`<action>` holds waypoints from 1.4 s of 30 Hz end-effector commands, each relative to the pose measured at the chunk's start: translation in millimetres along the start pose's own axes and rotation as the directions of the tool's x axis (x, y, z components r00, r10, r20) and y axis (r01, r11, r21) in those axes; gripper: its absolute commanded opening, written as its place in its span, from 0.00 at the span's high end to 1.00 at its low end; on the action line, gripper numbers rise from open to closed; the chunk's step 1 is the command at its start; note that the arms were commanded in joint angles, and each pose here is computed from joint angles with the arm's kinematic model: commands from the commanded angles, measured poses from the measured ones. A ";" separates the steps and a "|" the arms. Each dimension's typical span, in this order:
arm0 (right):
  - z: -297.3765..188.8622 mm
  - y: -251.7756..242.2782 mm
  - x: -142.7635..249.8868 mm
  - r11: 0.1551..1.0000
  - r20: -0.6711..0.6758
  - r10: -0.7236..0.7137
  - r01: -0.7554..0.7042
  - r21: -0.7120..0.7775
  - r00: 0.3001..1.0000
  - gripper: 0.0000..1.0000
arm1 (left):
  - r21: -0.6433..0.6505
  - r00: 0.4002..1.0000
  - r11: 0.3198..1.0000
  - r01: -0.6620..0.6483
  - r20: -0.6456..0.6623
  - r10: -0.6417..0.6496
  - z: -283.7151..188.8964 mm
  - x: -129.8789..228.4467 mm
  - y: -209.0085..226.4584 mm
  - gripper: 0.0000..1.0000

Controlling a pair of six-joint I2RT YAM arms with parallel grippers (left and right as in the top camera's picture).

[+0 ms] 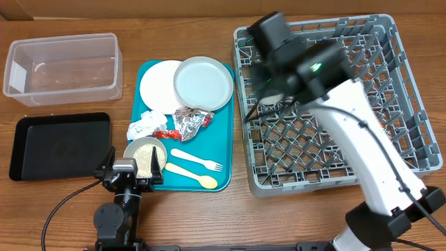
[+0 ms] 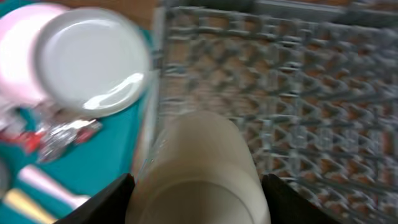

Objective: Sort waste into correct bins and load items into the dishwasher rack
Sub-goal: 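Place the white cup upside down in the dish rack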

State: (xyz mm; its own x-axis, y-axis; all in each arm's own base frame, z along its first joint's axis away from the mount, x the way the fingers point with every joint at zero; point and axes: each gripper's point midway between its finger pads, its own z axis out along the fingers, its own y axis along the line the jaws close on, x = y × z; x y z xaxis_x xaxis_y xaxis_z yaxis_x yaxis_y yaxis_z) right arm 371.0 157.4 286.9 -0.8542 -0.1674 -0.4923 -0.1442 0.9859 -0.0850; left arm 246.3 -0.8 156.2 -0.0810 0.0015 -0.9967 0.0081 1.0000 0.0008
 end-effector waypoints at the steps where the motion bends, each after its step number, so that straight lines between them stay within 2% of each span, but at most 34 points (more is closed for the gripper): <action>1: -4.6 -71.0 -14.3 0.983 0.040 0.162 -0.165 0.075 0.986 0.53 | -0.004 1.000 1.000 0.010 0.005 -0.010 -0.1 0.2 1.2 0.00; 9: 19.9 -198.2 0.7 0.870 0.000 0.488 -0.486 0.082 0.873 0.53 | -0.004 1.000 1.000 0.010 0.005 -0.010 -0.1 0.3 1.2 0.00; 12: 39.0 -225.9 18.5 0.835 -0.034 0.544 -0.537 0.118 0.839 0.53 | -0.004 1.000 1.000 0.010 0.005 -0.010 -0.1 0.2 1.2 0.00; 23: 114.1 -235.3 61.8 0.832 -0.103 0.544 -0.519 0.197 0.833 0.53 | -0.004 1.000 1.000 0.010 0.005 -0.010 -0.1 0.2 1.2 0.00; 37: 130.9 -243.4 68.9 0.821 -0.122 0.561 -0.532 0.209 0.819 0.53 | -0.004 1.000 1.000 0.010 0.005 -0.010 -0.1 0.2 1.2 0.00; 38: 133.6 -242.3 69.8 0.821 -0.131 0.562 -0.532 0.206 0.817 0.45 | -0.004 1.000 1.000 0.010 0.005 -0.010 -0.1 0.3 1.2 0.00; 39: 135.7 -242.1 71.4 0.822 -0.139 0.562 -0.531 0.208 0.815 0.31 | -0.004 1.000 1.000 0.010 0.005 -0.010 -0.1 0.3 1.2 0.00; 40: 135.6 -242.2 71.3 0.822 -0.138 0.562 -0.530 0.209 0.816 0.04 | -0.004 1.000 1.000 0.010 0.005 -0.010 -0.1 0.3 1.2 0.00; 42: 130.1 -242.8 66.6 0.821 -0.127 0.562 -0.533 0.203 0.817 0.04 | -0.004 1.000 1.000 0.010 0.005 -0.010 -0.1 0.3 1.2 0.00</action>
State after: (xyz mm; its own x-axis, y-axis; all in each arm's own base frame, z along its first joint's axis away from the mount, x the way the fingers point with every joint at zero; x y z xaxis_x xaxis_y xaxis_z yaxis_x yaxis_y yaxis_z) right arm 412.1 -91.6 157.3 -0.8474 0.4154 -0.3307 0.4357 0.9000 0.0141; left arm 246.3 -0.8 156.2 -0.0810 0.0015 -0.9967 0.0081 1.0000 0.0008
